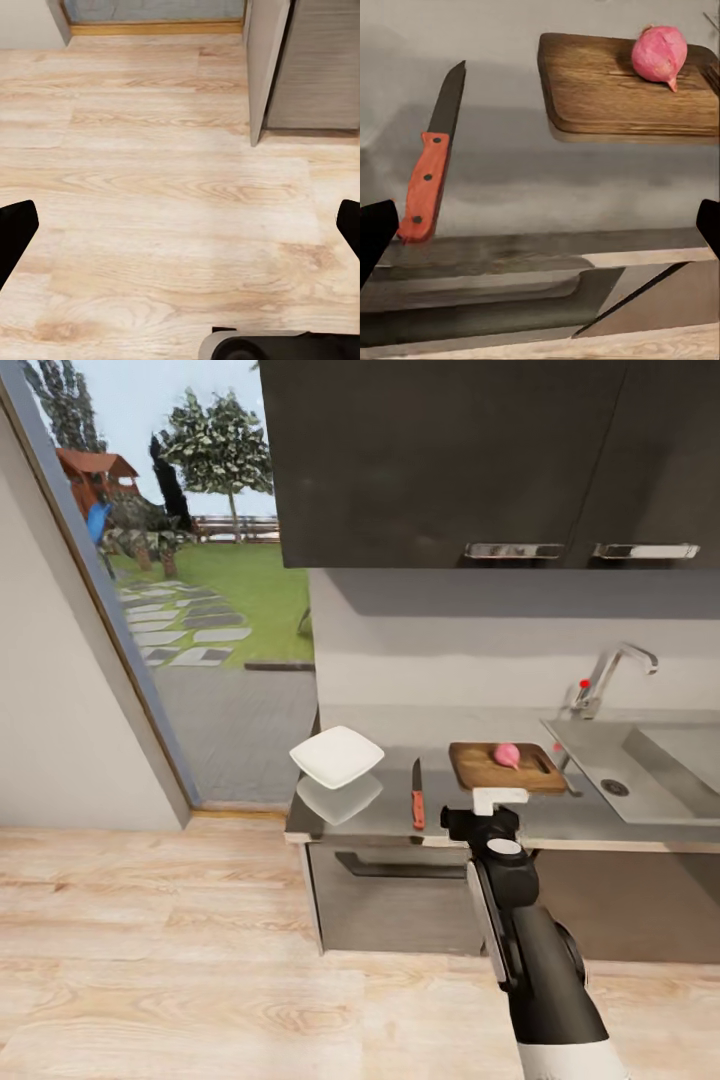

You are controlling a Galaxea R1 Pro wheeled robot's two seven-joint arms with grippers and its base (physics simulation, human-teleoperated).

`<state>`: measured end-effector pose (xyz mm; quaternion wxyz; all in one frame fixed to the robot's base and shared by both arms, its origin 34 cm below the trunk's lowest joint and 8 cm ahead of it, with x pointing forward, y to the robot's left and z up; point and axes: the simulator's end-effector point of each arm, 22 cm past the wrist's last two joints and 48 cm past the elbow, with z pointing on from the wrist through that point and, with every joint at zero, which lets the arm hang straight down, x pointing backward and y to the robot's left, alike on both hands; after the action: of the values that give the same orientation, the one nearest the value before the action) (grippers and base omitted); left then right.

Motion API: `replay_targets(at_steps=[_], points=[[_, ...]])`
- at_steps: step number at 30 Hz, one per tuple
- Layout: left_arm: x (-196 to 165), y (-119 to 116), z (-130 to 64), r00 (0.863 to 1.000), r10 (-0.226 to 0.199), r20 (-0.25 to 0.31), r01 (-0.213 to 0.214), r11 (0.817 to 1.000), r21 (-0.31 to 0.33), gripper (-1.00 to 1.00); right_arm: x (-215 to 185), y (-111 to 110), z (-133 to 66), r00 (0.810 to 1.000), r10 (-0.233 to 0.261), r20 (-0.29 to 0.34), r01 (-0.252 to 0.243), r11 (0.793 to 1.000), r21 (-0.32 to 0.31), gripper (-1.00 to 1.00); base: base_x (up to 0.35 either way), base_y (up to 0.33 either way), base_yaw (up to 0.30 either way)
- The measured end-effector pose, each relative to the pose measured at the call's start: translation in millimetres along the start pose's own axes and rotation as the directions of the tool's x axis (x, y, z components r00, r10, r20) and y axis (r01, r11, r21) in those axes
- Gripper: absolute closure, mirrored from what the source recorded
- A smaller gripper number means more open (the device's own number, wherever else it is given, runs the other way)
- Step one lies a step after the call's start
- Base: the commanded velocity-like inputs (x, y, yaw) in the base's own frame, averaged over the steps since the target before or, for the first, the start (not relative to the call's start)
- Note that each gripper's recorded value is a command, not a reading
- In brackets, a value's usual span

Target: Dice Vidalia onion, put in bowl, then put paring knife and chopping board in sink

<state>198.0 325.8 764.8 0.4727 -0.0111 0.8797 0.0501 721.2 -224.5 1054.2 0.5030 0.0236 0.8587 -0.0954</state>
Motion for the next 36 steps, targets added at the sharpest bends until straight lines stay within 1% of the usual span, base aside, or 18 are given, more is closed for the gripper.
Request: replay_targets(at_steps=[4,5,13,18,23,27,36], points=[[0,0,-0.1,1.0,0.0,0.0,0.0,1.0,0.0,-1.0,7,17,1.7,0.998,0.053,-0.026,-0.054,0.996,-0.064,-1.0,0.302,0.064,0.0],[0,0,-0.1,1.0,0.0,-0.001,0.0,1.0,0.0,-1.0,7,18,1.7,0.998,0.056,-0.028,-0.058,0.996,-0.068,-1.0,0.274,0.147,0.0],[1,0,-0.2,1.0,0.001,-0.002,-0.001,1.0,0.0,-1.0,7,21,4.0,0.998,0.066,-0.016,-0.067,0.995,-0.076,-1.0,0.188,0.122,0.0],[1,0,-0.4,1.0,0.001,-0.004,-0.001,1.0,0.0,-1.0,22,26,10.3,0.997,0.054,-0.046,-0.058,0.995,-0.081,-1.0,0.027,0.014,0.0],[2,1,-0.7,1.0,0.002,-0.005,-0.002,1.0,-0.001,-1.0,32,32,18.3,0.998,0.053,-0.042,-0.057,0.995,-0.086,-1.0,0.004,0.002,0.0],[2,1,-0.8,1.0,0.002,-0.005,-0.002,1.0,-0.001,-1.0,45,36,23.6,0.997,0.046,-0.059,-0.051,0.995,-0.09,-1.0,0.0,0.0,0.0],[6,2,-3.7,1.0,0.006,-0.018,-0.006,1.0,-0.002,-1.0,45,41,26.6,0.997,0.069,-0.037,-0.073,0.992,-0.105,-1.0,0.002,0.001,0.0]])
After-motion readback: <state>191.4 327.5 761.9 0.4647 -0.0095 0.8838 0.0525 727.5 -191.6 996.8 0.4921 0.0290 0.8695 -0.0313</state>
